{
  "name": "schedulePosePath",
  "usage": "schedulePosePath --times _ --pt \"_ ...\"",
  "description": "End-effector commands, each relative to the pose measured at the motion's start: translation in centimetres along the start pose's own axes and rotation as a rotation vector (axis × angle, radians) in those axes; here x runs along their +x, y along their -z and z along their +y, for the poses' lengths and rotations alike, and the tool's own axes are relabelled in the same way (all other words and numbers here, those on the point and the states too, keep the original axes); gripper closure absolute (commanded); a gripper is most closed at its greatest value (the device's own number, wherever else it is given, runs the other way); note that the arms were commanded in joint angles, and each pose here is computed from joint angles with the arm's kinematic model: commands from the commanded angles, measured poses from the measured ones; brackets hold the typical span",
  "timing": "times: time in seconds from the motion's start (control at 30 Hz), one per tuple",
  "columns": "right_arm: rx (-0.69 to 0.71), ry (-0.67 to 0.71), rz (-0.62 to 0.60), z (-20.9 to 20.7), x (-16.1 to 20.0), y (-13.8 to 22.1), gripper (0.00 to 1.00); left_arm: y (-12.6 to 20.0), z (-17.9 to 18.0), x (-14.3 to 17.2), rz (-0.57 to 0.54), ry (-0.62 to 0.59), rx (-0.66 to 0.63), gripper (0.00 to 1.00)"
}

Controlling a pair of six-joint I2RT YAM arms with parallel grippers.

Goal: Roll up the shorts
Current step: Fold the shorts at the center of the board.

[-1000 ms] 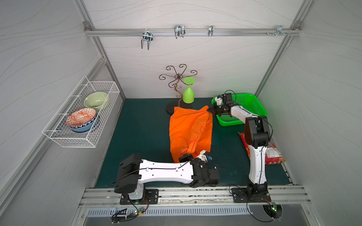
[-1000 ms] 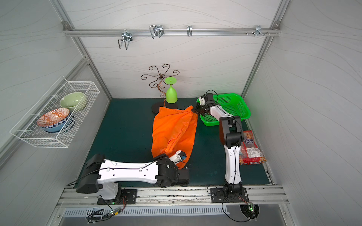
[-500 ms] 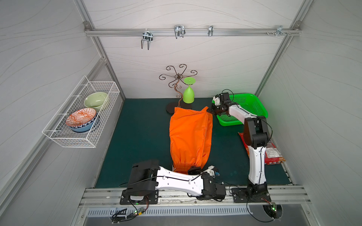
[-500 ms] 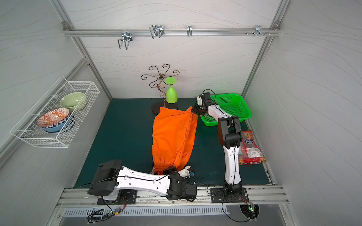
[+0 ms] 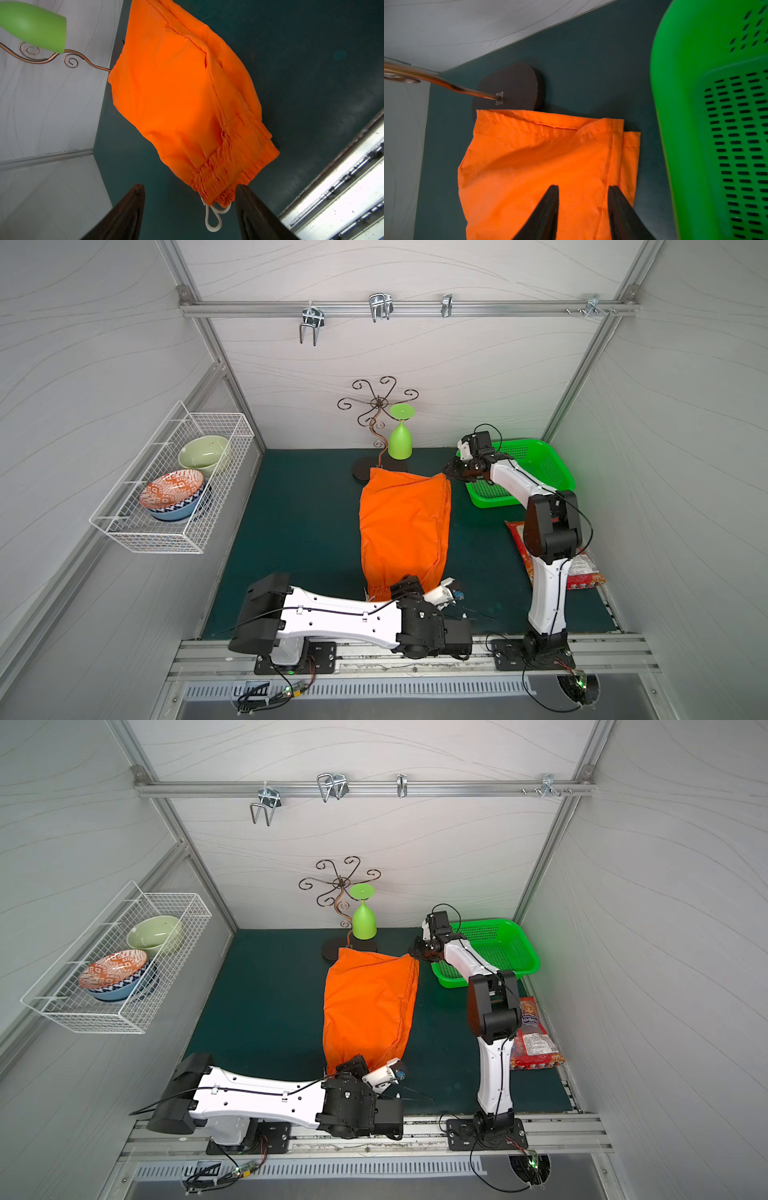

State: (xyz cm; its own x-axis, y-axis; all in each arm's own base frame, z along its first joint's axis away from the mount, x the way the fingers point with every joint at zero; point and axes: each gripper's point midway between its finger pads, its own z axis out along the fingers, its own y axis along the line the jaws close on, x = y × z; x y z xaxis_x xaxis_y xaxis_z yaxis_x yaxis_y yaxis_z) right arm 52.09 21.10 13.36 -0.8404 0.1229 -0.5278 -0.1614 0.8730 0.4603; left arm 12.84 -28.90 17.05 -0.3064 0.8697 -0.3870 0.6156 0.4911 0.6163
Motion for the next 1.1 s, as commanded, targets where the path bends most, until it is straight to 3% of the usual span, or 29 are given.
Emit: schedulePosePath --times 0.0,0.2,0.4,0.67,0.83,1.07 --pt "-0.081 0.046 0.042 3.5 2.0 1.5 0.64 0.0 2.7 0.5 0.000 0.197 0.024 0.31" --pt "-0.168 0.090 0.122 7.3 8.0 3.3 0.77 -3.1 4.5 3.2 0.074 0.514 0.093 0.40" --pt "-0.293 0.117 0.217 11.3 16.0 8.7 0.83 -7.3 4.2 7.7 0.231 0.791 0.157 0.45" --pt "-0.482 0.200 0.389 14.9 29.2 14.0 0.93 -9.1 3.3 9.6 0.263 0.958 0.220 0.41" --pt "-0.440 0.198 0.501 12.9 35.2 12.8 0.98 -10.2 2.9 10.9 0.290 1.034 0.223 0.40" --pt "-0.320 0.122 0.566 8.4 39.0 9.0 1.00 -10.3 2.6 11.0 0.256 1.153 0.300 0.18"
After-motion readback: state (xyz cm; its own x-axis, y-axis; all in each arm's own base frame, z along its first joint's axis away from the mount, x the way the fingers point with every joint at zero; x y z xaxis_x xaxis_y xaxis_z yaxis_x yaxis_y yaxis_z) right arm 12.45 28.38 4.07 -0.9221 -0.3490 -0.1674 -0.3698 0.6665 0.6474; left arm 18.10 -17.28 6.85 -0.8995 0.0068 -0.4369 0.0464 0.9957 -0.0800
